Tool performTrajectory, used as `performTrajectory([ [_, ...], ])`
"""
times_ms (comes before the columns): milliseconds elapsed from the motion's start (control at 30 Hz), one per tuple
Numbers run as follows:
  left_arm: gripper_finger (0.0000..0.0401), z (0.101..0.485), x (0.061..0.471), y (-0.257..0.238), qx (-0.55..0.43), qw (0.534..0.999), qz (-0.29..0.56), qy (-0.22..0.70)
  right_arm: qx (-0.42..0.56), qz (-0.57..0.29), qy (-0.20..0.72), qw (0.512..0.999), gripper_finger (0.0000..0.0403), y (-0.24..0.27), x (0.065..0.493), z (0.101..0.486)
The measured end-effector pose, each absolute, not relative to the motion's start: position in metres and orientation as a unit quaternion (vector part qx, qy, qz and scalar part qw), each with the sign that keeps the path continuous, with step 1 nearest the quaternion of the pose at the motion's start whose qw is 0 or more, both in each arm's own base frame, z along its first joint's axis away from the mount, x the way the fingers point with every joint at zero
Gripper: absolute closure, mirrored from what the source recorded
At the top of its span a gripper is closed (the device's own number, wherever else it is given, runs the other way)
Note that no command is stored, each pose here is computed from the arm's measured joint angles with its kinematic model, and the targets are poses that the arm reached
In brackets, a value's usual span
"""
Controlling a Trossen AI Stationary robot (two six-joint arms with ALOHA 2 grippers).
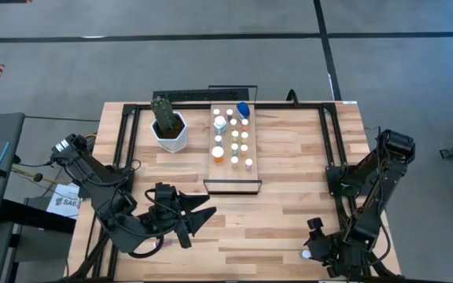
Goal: Pick and place medicine bottles onto shelf by color
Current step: Put the right blue pill bottle on the shelf
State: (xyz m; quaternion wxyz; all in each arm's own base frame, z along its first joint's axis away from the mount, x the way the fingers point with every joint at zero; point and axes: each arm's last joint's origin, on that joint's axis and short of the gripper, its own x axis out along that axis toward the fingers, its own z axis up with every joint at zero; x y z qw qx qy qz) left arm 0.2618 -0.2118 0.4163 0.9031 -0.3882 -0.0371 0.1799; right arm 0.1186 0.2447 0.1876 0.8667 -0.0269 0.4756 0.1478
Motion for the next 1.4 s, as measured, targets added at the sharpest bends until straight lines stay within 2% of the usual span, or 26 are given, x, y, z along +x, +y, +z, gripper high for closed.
performTrajectory([
  [333, 0.0136, 0.416, 0.262, -0.211, -0.387, 0.902, 0.188, -0.041, -0.031, 0.165, 0.470, 0.866, 0.0178, 0.245, 0.117, 0.181],
  [767, 0.0136, 0.417, 0.261, -0.211, -0.386, 0.901, 0.193, -0.045, -0.047, 0.154, 0.481, 0.862, 0.0185, 0.257, 0.124, 0.153],
  [1133, 0.0136, 0.417, 0.261, -0.211, -0.385, 0.900, 0.199, -0.048, -0.045, 0.153, 0.481, 0.862, 0.0216, 0.257, 0.125, 0.154],
  [1400, 0.0136, 0.416, 0.261, -0.211, -0.384, 0.900, 0.200, -0.049, -0.054, 0.141, 0.485, 0.862, 0.0256, 0.252, 0.126, 0.155],
])
